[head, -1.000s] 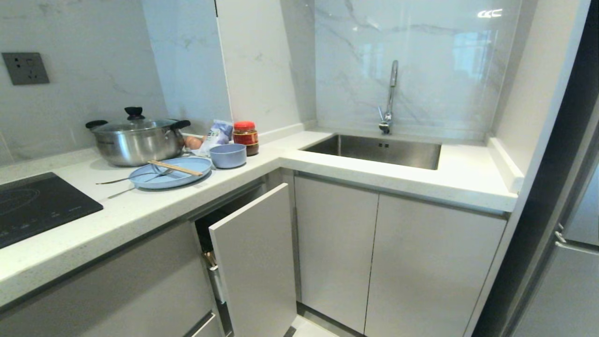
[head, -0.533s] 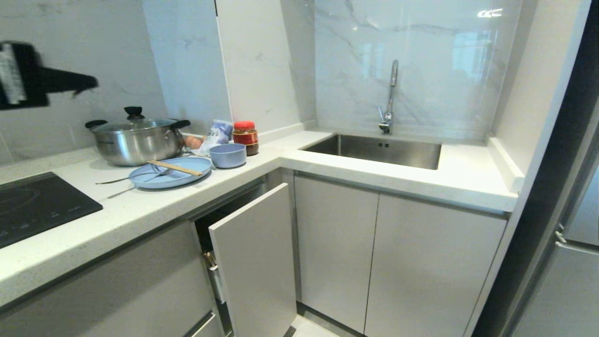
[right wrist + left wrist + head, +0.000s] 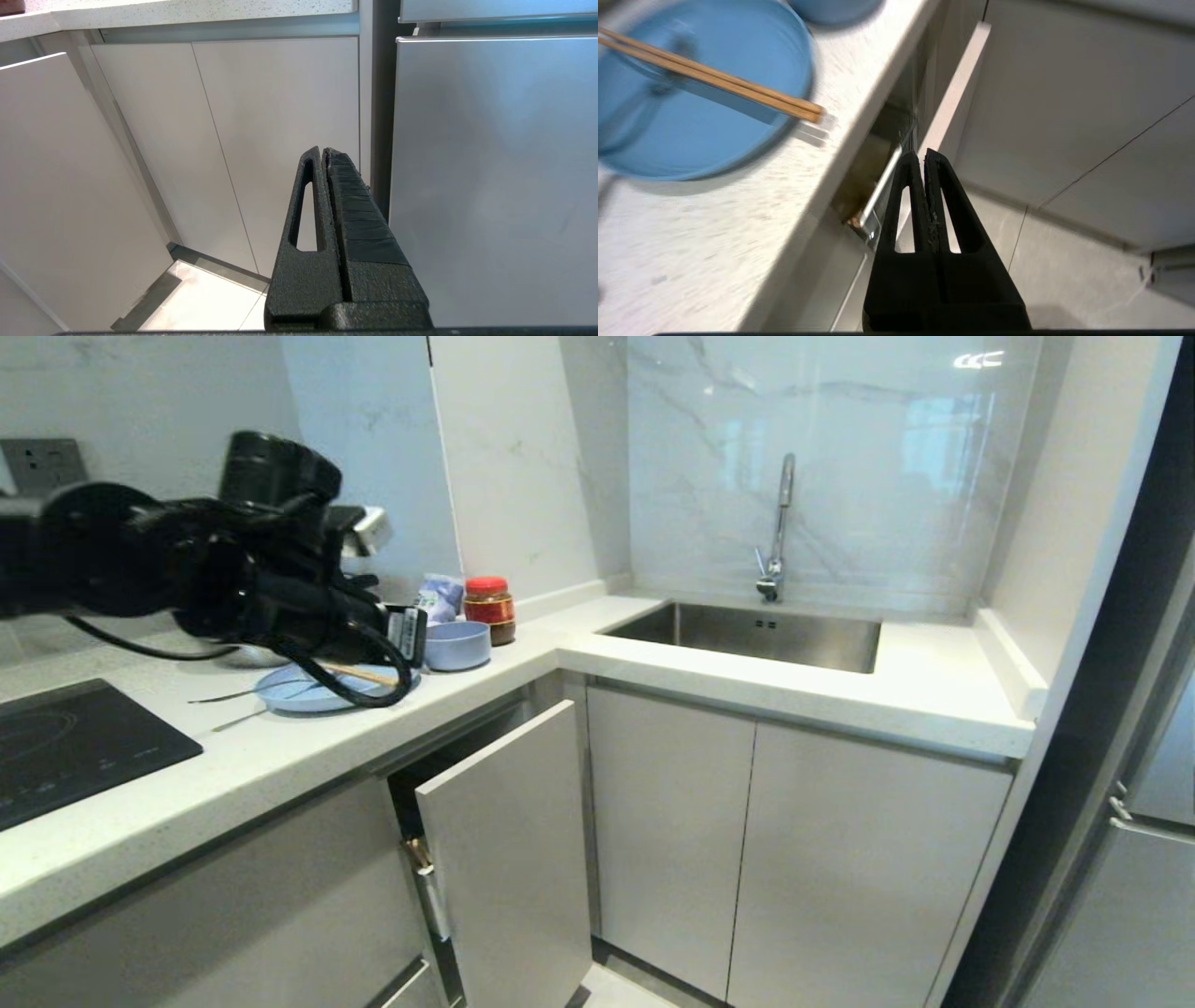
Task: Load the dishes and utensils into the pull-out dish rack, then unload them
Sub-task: Open the cupboard
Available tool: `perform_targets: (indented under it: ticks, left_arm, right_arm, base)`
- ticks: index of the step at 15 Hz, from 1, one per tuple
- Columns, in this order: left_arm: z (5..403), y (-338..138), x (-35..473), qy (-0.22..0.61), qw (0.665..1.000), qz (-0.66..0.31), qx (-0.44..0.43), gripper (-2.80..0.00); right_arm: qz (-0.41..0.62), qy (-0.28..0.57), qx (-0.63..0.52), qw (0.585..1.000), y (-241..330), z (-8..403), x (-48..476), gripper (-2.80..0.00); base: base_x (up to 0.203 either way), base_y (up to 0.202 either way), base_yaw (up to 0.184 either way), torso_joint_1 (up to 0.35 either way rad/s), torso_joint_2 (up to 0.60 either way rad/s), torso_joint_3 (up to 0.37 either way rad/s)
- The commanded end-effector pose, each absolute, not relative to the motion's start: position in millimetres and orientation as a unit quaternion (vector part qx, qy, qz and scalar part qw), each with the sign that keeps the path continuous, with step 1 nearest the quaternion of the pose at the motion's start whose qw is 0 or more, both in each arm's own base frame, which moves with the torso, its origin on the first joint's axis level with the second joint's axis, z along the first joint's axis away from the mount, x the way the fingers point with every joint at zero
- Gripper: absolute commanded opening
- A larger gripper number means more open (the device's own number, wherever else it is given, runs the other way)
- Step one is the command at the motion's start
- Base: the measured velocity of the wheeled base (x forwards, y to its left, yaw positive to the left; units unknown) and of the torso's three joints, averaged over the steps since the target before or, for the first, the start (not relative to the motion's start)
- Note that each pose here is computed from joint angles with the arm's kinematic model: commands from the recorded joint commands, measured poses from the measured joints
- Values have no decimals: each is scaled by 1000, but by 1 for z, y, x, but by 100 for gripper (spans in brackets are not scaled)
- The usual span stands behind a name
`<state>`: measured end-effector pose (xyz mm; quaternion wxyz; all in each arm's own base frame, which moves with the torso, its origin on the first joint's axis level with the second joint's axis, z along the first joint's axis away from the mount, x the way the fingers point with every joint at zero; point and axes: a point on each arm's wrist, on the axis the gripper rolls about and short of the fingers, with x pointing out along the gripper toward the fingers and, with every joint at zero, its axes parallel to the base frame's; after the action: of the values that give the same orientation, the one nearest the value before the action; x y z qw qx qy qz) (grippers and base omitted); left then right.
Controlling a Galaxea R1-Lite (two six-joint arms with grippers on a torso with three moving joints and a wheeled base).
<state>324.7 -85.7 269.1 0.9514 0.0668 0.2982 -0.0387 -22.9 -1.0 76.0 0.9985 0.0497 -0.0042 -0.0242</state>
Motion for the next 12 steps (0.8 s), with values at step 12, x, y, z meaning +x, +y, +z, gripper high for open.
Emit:
perform_targets:
  ticks: [12]
  left_arm:
    - [137, -109, 420, 429, 898, -2, 101, -280]
  right_arm:
    - [-24, -7, 50, 998, -1, 76, -23, -280]
  base:
    - [0, 0, 0, 0, 0, 0]
